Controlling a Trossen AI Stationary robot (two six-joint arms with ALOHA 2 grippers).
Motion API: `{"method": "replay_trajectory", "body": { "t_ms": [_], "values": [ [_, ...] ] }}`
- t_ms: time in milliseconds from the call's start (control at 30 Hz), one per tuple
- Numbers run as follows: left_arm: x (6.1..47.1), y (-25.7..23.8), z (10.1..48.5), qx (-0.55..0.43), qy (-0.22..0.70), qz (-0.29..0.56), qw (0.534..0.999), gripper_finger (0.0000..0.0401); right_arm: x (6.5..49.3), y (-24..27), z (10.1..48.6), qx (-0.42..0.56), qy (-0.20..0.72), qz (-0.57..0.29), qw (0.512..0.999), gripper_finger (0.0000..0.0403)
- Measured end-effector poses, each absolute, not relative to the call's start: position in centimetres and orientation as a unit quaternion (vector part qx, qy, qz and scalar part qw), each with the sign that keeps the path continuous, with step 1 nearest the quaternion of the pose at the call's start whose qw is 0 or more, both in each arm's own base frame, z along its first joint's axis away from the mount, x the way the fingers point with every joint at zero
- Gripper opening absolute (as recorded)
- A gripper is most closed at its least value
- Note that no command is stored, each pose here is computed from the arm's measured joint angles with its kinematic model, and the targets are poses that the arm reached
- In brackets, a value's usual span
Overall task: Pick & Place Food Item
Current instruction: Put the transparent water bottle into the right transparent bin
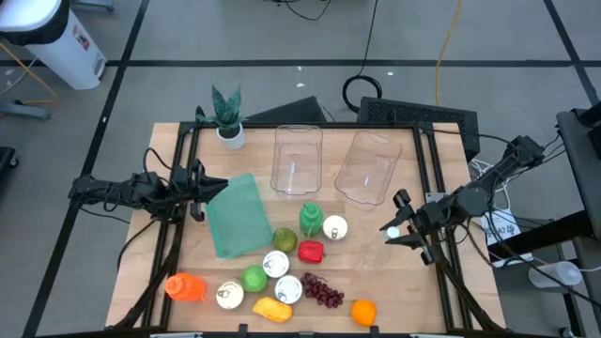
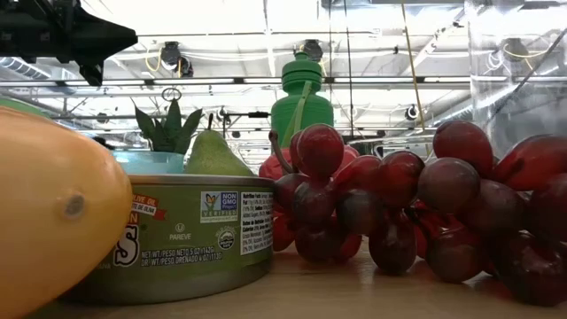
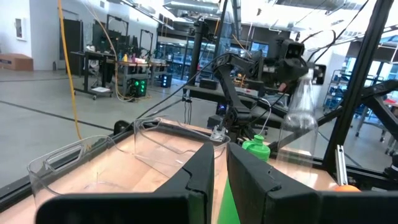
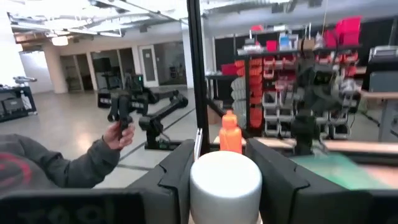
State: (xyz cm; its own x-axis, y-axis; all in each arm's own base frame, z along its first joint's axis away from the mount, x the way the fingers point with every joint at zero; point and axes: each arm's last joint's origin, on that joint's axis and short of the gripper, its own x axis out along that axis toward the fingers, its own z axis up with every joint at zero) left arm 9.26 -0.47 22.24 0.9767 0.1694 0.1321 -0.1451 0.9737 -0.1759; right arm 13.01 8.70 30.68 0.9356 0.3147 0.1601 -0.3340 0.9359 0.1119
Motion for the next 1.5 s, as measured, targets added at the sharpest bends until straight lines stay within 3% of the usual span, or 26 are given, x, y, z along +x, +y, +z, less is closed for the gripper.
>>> {"method": "replay_trajectory", "body": {
  "t_ms": [367, 633, 933, 1100, 1500],
  "values": [
    [9.3, -0.5, 22.2, -0.07, -0.072, 0.08, 0.992, 0.0051, 11.2, 6.8, 40.7, 0.03, -0.137, 0.125, 0.982, 0.0119],
    [9.3, -0.5, 22.2, -0.07, -0.072, 0.08, 0.992, 0.0051, 10.5, 4.2, 45.3, -0.078, -0.103, -0.083, 0.988, 0.012],
    [9.3, -0.5, 22.2, -0.07, -0.072, 0.08, 0.992, 0.0051, 11.5, 2.0, 43.9, -0.125, -0.034, -0.193, 0.973, 0.012],
    [9.3, -0.5, 22.2, -0.07, -0.072, 0.08, 0.992, 0.0051, 13.4, 1.0, 41.1, -0.135, 0.01, -0.222, 0.966, 0.012],
    [9.2, -0.4, 22.2, -0.071, -0.073, 0.095, 0.99, 0.0051, 16.0, -2.6, 34.9, -0.126, -0.027, -0.297, 0.946, 0.0121]
  ]
}}
